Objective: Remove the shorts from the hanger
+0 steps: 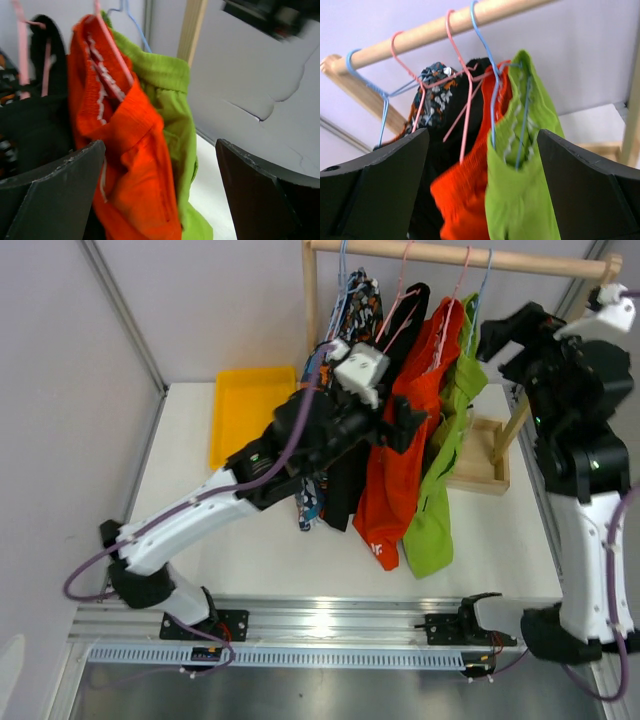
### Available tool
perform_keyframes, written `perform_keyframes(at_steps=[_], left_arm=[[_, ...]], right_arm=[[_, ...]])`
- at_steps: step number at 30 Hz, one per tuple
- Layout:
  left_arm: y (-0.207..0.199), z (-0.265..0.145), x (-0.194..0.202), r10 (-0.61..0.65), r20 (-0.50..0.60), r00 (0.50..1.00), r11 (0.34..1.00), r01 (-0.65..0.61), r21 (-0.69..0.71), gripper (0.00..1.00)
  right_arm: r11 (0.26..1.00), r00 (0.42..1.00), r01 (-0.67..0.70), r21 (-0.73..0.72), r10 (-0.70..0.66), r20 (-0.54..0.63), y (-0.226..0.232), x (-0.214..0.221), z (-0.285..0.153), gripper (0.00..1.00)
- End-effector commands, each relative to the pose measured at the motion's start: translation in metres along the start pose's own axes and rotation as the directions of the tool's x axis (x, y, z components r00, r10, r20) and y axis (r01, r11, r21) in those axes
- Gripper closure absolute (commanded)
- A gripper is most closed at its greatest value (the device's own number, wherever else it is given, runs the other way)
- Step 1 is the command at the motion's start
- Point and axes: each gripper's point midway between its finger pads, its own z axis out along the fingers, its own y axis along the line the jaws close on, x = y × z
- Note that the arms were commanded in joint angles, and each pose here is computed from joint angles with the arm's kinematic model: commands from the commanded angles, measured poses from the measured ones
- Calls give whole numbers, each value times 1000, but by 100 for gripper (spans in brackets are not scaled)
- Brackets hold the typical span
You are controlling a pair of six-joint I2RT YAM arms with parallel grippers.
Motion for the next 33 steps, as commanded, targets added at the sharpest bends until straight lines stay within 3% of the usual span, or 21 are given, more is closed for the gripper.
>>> perform_keyframes(at_steps=[1, 3, 6, 13, 19, 24, 29, 33], left_arm=[[21, -42, -22, -8, 92, 996, 998, 13, -55, 1], [29, -61, -34, -15, 128, 992, 997, 24, -69, 1], [38, -71, -3, -1, 75, 997, 996, 8, -93, 1], [49, -105, 12, -26, 79, 997, 995, 33, -92, 1], [54, -114, 26, -21, 59, 998, 995, 27, -100, 1], [58, -119, 36, -20, 50, 999, 994, 25, -107, 1], [58, -120, 38, -29, 48, 998, 994, 34, -107, 0], [58, -119, 42, -37, 47, 998, 994, 42, -106, 1]], right_arm=[[1000, 999, 27, -12, -27, -25, 11, 7, 47, 3], [1000, 1000, 17, -15, -17, -9, 13, 7, 64, 4], [999, 1000, 20, 30, -20, -7, 6, 17, 92, 5], [991, 998, 44, 124, -39, -45, -8, 39, 127, 9], [979, 998, 59, 193, -55, -26, -16, 40, 121, 12], [987, 1000, 26, 157, -24, -15, -10, 33, 100, 3], [987, 998, 25, 161, -33, 47, -14, 21, 82, 1], [984, 999, 39, 176, -44, 28, -19, 26, 85, 1]])
